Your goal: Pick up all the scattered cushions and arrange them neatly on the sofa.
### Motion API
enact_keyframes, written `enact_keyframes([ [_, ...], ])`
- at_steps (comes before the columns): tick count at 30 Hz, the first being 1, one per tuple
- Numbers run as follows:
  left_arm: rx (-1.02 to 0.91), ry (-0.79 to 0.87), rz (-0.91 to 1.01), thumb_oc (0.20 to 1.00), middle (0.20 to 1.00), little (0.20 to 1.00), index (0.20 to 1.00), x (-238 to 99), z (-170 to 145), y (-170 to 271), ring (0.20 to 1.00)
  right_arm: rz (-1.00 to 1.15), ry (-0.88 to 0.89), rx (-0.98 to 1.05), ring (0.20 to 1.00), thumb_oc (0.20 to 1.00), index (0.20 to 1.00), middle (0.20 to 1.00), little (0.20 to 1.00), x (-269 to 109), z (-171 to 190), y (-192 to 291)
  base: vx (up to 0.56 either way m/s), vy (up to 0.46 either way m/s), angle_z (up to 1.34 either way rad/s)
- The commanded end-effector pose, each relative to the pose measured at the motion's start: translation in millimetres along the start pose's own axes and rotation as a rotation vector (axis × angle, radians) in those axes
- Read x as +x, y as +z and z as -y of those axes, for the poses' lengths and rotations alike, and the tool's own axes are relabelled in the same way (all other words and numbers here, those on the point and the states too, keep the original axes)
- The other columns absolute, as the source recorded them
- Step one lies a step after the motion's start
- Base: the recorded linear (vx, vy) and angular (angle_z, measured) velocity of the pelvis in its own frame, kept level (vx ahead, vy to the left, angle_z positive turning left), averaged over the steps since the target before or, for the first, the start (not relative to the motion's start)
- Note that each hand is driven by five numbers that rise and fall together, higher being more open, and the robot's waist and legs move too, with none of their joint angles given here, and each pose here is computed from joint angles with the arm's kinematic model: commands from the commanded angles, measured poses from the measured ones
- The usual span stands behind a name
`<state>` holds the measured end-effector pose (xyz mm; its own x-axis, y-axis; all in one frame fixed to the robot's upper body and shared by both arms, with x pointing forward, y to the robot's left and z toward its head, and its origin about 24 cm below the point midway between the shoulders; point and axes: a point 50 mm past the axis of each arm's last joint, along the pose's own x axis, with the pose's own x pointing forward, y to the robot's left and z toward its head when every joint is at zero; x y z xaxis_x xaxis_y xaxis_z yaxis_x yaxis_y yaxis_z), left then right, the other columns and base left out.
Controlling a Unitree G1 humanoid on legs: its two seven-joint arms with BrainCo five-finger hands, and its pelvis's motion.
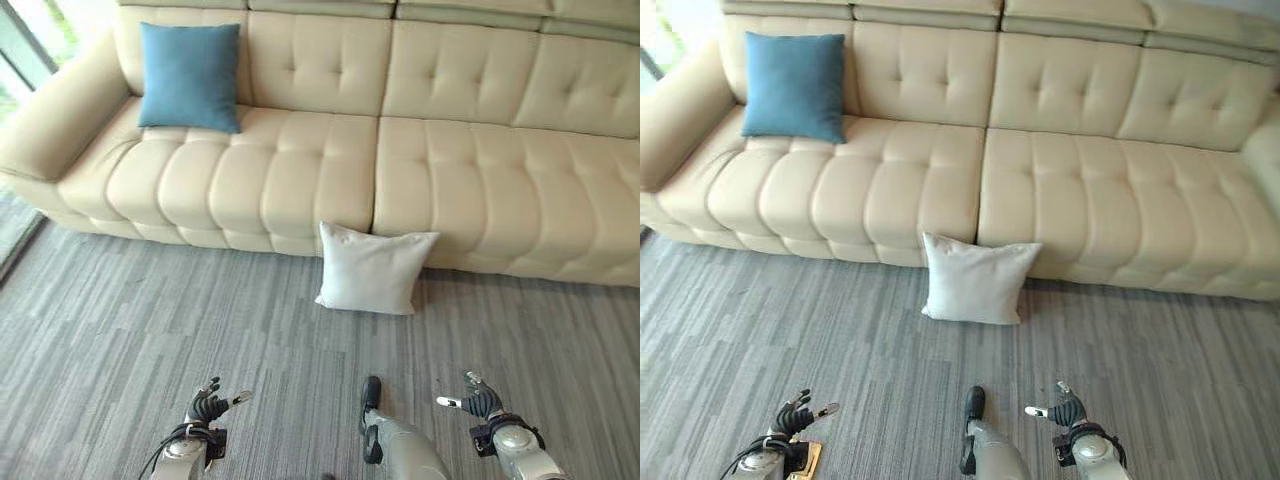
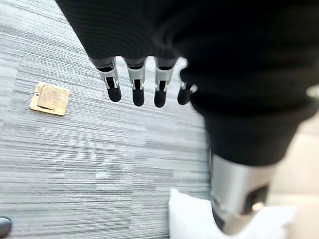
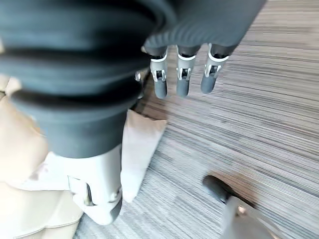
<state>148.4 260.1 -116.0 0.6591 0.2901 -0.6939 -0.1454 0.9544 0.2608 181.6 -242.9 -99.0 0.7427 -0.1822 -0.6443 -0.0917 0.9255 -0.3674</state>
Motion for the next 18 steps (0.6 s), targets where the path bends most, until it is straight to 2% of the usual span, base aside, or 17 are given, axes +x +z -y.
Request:
enact_keyframes([
  [1,0.099,-0.010,0.065,1.000,1.000,1.000,1.000,-1.1,-10.1,11.0,1.000,0.065,-0.049,0.000,1.000,1.000,1.000,1.000,1.000,-0.7,20.2,8.7,0.29,-0.255,0.02],
  [9,0.118,-0.036,0.048,1.000,1.000,1.000,1.000,-0.7,-2.7,7.4,1.000,0.010,-0.089,0.016,1.000,1.000,1.000,1.000,1.000,0.0,26.1,-1.1,0.23,-0.054,-0.19],
  [18,0.120,-0.009,-0.023,1.000,1.000,1.000,1.000,-7.8,-12.1,-14.6,1.000,-0.029,-0.054,-0.016,1.000,1.000,1.000,1.000,1.000,-2.6,12.4,-11.4,0.23,0.149,-0.41],
])
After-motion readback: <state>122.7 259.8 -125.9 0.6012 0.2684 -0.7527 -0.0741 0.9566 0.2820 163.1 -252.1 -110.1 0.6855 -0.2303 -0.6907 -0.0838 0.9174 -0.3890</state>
